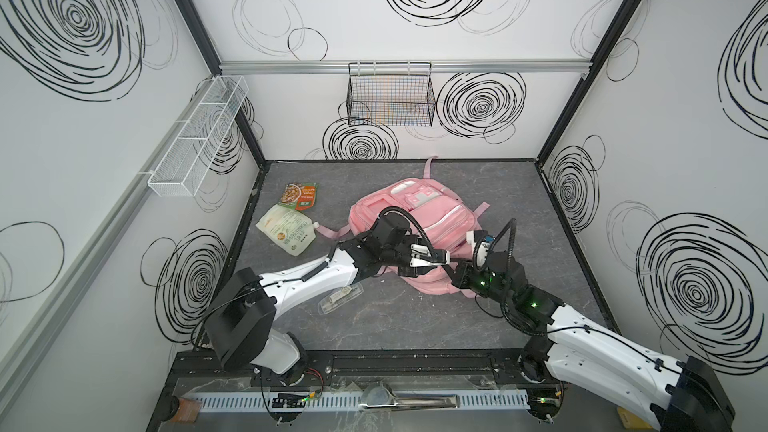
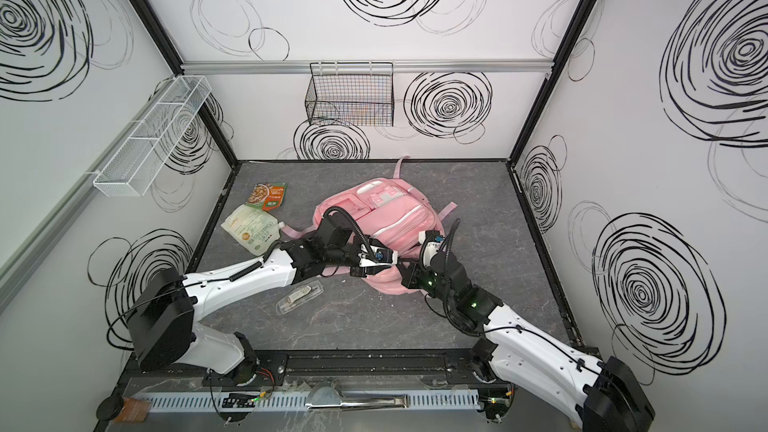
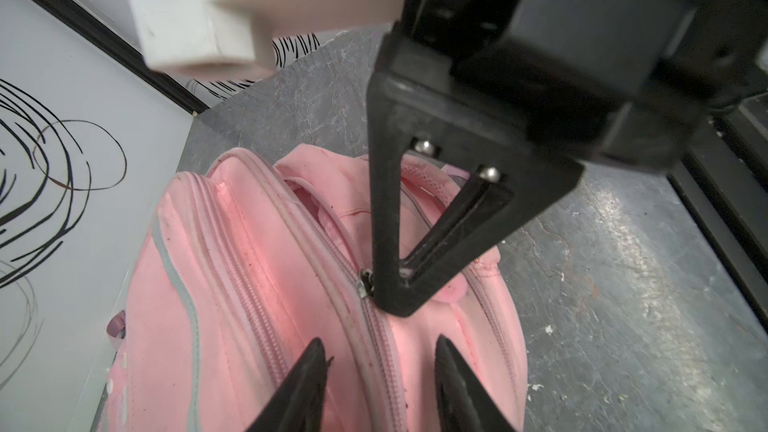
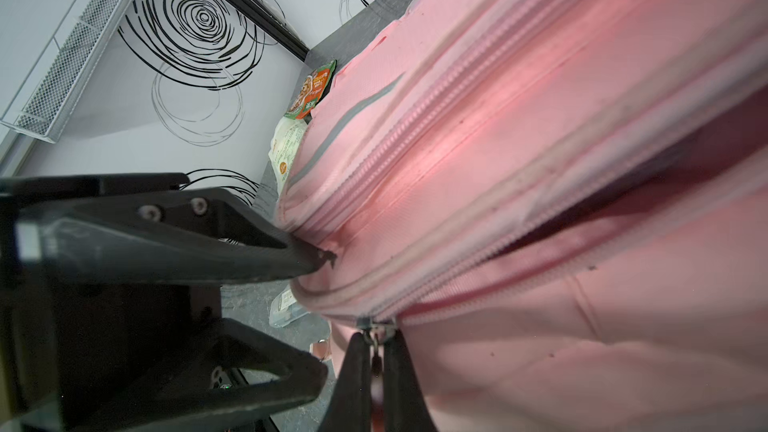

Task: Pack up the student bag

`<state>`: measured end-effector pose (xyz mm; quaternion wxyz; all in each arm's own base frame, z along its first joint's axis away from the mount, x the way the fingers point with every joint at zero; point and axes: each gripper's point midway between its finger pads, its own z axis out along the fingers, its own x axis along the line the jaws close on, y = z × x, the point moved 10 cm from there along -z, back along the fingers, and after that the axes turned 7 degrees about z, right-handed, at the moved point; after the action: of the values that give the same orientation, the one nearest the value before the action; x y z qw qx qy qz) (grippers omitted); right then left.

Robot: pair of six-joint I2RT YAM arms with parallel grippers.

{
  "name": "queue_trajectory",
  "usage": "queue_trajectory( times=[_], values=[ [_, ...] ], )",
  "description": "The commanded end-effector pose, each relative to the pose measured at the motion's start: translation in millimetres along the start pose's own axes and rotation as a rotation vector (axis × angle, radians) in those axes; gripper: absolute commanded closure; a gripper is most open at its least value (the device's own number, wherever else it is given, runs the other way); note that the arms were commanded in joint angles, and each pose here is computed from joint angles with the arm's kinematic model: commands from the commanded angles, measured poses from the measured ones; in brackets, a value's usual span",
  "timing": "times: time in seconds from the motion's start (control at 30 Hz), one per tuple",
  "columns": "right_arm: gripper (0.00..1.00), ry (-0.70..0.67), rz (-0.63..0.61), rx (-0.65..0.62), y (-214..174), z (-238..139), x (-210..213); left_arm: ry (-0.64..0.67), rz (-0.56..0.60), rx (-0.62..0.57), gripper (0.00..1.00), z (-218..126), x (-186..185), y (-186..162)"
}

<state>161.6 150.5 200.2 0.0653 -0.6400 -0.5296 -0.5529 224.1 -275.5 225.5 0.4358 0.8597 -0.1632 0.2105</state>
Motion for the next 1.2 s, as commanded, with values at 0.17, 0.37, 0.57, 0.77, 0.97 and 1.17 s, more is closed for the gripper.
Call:
queue_trajectory(
  times=[0.17,0.37,0.57,0.77,0.97,1.17],
  values=[
    [1.0,0.146,0.007,-0.102,15.6,-8.6,26.9,0.02,0.003,0.008,0.51,-2.3,1.8,1.6],
    [1.0,0.161,0.019,-0.106,17.4,-9.1,32.7,-0.001,-0.013,0.036,0.52,1.3,-0.3,-7.6],
    [1.0,0.168,0.018,-0.129,21.3,-11.0,37.2,-0.042,-0.062,0.006,0.53,0.1,8.5,-11.6],
    [1.0,0.191,0.017,-0.134,20.8,-12.7,39.6,-0.056,-0.072,-0.016,0.54,-0.9,7.3,-12.6],
    [1.0,0.194,0.005,-0.134,18.6,-13.9,37.4,-0.058,-0.06,0.048,0.63,5.7,3.9,-16.4],
    [1.0,0.225,-0.025,-0.15,20.8,-15.0,41.7,-0.051,-0.092,0.08,0.66,7.7,10.5,-20.6]
  ],
)
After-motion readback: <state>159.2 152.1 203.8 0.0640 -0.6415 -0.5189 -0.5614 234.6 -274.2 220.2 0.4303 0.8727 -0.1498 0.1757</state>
